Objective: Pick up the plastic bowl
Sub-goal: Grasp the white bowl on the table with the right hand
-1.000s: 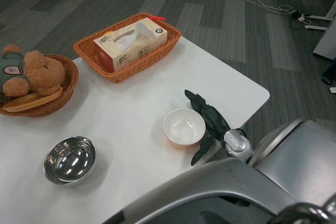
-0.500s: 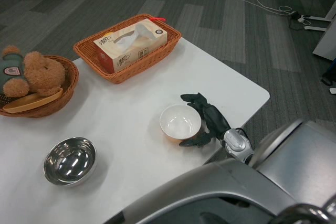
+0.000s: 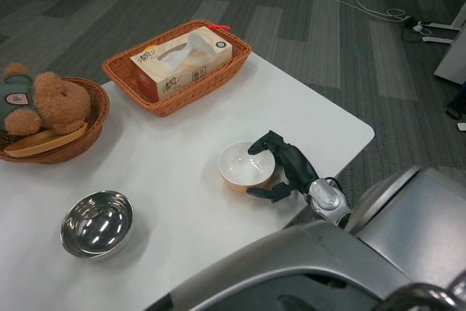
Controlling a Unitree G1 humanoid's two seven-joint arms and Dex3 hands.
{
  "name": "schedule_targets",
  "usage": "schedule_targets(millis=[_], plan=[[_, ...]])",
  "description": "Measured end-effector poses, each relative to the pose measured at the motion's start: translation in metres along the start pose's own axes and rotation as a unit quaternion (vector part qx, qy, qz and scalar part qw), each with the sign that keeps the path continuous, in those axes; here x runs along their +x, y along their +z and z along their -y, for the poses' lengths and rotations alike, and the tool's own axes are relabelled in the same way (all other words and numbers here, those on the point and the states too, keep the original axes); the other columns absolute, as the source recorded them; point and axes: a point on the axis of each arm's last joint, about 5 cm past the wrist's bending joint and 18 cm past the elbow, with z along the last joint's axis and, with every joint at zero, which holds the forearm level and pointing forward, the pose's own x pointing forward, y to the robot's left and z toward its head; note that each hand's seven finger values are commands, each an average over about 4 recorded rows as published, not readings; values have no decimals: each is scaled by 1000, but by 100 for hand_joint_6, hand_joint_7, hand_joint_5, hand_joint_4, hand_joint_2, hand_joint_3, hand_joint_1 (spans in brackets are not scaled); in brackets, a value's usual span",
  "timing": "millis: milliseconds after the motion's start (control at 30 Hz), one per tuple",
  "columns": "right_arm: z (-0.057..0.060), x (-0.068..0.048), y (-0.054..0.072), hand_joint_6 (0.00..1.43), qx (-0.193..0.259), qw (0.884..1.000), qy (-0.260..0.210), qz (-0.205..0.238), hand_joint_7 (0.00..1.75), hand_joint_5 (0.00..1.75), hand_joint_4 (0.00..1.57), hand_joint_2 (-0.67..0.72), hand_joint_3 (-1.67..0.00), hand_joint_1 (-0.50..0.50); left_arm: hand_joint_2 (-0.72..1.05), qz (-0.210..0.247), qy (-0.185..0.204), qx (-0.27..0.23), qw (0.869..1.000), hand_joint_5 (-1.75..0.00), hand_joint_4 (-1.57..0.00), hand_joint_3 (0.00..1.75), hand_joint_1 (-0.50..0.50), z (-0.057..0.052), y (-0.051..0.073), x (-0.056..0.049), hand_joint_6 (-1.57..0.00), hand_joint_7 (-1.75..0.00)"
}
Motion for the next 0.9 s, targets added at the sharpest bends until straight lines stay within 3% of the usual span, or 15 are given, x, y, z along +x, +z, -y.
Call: schedule_targets(millis=[200, 367, 633, 800, 900], plan=[[-1, 1, 1, 72, 9, 1000, -2, 2, 161, 175, 157, -54, -135, -46, 87, 0, 0, 0, 1000, 0, 0, 0, -50, 0, 0, 0, 0, 0], [-4, 3, 3, 78, 18, 1000, 6, 9, 162, 172, 157, -54, -139, -46, 87, 0, 0, 0, 1000, 0, 0, 0, -50, 0, 0, 0, 0, 0], [-10, 10, 11, 76, 34, 998, 19, 42, 168, 165, 157, -54, -147, -46, 87, 0, 0, 0, 1000, 0, 0, 0, -50, 0, 0, 0, 0, 0], [-11, 19, 22, 74, 30, 996, 40, 78, 168, 175, 156, -54, -151, -46, 87, 0, -1, 0, 1000, 0, 0, 0, -50, 0, 0, 0, 0, 0], [-12, 25, 28, 72, 25, 994, 51, 96, 168, 167, 154, -54, -151, -46, 87, 0, -1, 0, 1000, 0, 0, 0, -50, 0, 0, 0, 0, 0]])
